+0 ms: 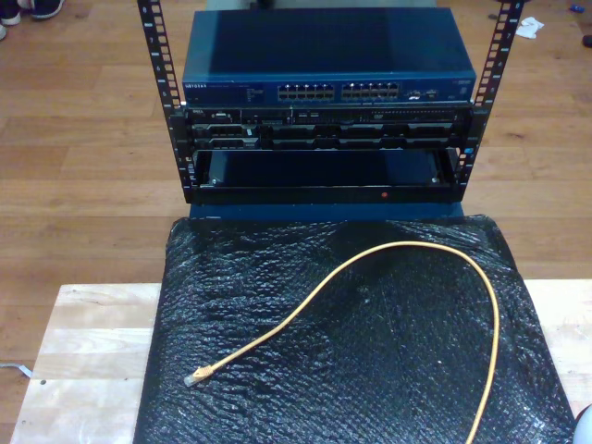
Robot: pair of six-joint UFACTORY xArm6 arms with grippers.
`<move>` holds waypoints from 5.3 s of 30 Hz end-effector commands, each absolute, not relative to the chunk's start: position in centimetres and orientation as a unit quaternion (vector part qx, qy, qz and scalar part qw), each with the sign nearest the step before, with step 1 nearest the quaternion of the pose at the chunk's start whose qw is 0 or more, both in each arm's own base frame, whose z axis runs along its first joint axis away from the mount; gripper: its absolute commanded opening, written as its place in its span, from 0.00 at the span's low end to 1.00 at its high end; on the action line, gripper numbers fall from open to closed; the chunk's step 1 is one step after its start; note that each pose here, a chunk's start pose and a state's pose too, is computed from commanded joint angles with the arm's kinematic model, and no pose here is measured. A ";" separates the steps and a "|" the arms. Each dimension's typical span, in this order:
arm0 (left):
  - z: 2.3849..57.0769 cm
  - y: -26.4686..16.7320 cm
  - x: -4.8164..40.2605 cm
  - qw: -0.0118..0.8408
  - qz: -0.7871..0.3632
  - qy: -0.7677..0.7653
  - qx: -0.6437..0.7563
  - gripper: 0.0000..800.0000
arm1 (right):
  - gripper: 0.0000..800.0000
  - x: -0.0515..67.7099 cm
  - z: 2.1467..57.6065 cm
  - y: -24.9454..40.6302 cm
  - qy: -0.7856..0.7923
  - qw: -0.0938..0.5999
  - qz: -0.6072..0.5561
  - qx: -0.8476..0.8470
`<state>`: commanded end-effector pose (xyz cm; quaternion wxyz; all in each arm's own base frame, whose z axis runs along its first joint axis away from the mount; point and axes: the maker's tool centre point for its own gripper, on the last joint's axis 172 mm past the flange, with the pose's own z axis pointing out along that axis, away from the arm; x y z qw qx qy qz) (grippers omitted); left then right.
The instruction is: Grab the cable and plug it in
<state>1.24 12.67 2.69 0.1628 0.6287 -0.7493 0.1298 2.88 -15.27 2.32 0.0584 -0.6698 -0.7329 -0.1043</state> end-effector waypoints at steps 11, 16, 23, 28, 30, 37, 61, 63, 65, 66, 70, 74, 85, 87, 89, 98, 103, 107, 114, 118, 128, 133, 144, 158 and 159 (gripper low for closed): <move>2.7 12.7 1.2 0.163 0.130 -0.749 0.629 1.00 | 1.00 2.9 2.3 -15.3 -0.733 0.058 -0.104 -0.670; 2.7 12.7 1.2 0.163 0.130 -0.749 0.629 1.00 | 1.00 2.9 2.3 -15.3 -0.733 0.058 -0.104 -0.670; 2.7 12.7 1.2 0.163 0.130 -0.749 0.629 1.00 | 1.00 2.9 2.3 -15.3 -0.733 0.058 -0.104 -0.670; 2.7 12.7 1.2 0.163 0.130 -0.749 0.629 1.00 | 1.00 2.9 2.3 -15.3 -0.733 0.058 -0.104 -0.670; 2.7 12.7 1.2 0.163 0.130 -0.749 0.629 1.00 | 1.00 2.9 2.3 -15.3 -0.733 0.058 -0.104 -0.670; 2.7 12.7 1.2 0.162 0.129 -0.749 0.629 1.00 | 1.00 2.9 2.3 -15.3 -0.733 0.058 -0.104 -0.670; 2.7 12.7 1.2 0.163 0.129 -0.747 0.632 1.00 | 1.00 3.0 2.9 -16.0 -0.735 0.054 -0.101 -0.668; 2.8 12.7 1.2 0.165 0.130 -0.746 0.632 1.00 | 1.00 3.0 3.4 -16.5 -0.736 0.050 -0.097 -0.668; 2.9 12.3 1.1 0.171 0.134 -0.745 0.631 1.00 | 1.00 3.1 3.7 -16.1 -0.736 0.057 -0.105 -0.666; 3.1 12.5 1.2 0.171 0.135 -0.745 0.631 1.00 | 1.00 3.1 4.0 -16.0 -0.736 0.061 -0.109 -0.665; 4.0 12.2 1.1 0.184 0.144 -0.742 0.628 1.00 | 1.00 3.4 6.5 -16.1 -0.735 0.078 -0.131 -0.661; 4.8 12.5 1.1 0.188 0.147 -0.741 0.628 1.00 | 1.00 3.7 9.6 -16.9 -0.731 0.087 -0.144 -0.661; 6.4 13.0 1.1 0.196 0.151 -0.737 0.629 1.00 | 1.00 5.0 16.1 -20.3 -0.672 0.081 -0.129 -0.725; 6.9 13.0 1.1 0.201 0.154 -0.735 0.629 1.00 | 1.00 6.0 16.6 -20.4 -0.671 0.080 -0.127 -0.726; 7.3 13.1 1.1 0.203 0.156 -0.735 0.628 1.00 | 1.00 7.3 17.1 -20.5 -0.672 0.076 -0.128 -0.725; 11.6 14.8 3.2 0.191 0.181 -0.727 0.634 1.00 | 1.00 11.4 20.9 -20.0 -0.631 0.077 -0.173 -0.752; 14.2 14.6 4.8 0.194 0.208 -0.719 0.634 1.00 | 1.00 14.2 22.8 -19.5 -0.625 0.100 -0.186 -0.752; 15.4 13.5 5.8 0.211 0.218 -0.712 0.633 1.00 | 1.00 16.2 24.2 -18.8 -0.618 0.120 -0.182 -0.755; 17.0 12.0 8.7 0.230 0.224 -0.690 0.648 1.00 | 1.00 20.0 27.4 -16.9 -0.605 0.130 -0.214 -0.756; 17.3 11.3 9.7 0.235 0.230 -0.679 0.656 1.00 | 1.00 22.6 29.8 -14.8 -0.599 0.162 -0.244 -0.745; 17.7 10.7 11.3 0.231 0.237 -0.672 0.662 1.00 | 1.00 26.7 33.9 -10.4 -0.604 0.188 -0.264 -0.728; 17.8 10.4 11.7 0.236 0.230 -0.675 0.661 1.00 | 1.00 29.2 35.8 -8.2 -0.604 0.194 -0.283 -0.719; 18.9 7.8 15.1 0.260 0.205 -0.660 0.674 1.00 | 1.00 32.7 38.3 -4.5 -0.621 0.209 -0.272 -0.705; 20.3 6.6 17.9 0.255 0.215 -0.653 0.680 1.00 | 0.99 38.7 38.6 2.8 -0.642 0.200 -0.272 -0.689; 20.3 6.4 18.1 0.257 0.213 -0.652 0.681 1.00 | 0.99 39.1 38.6 3.5 -0.645 0.199 -0.270 -0.687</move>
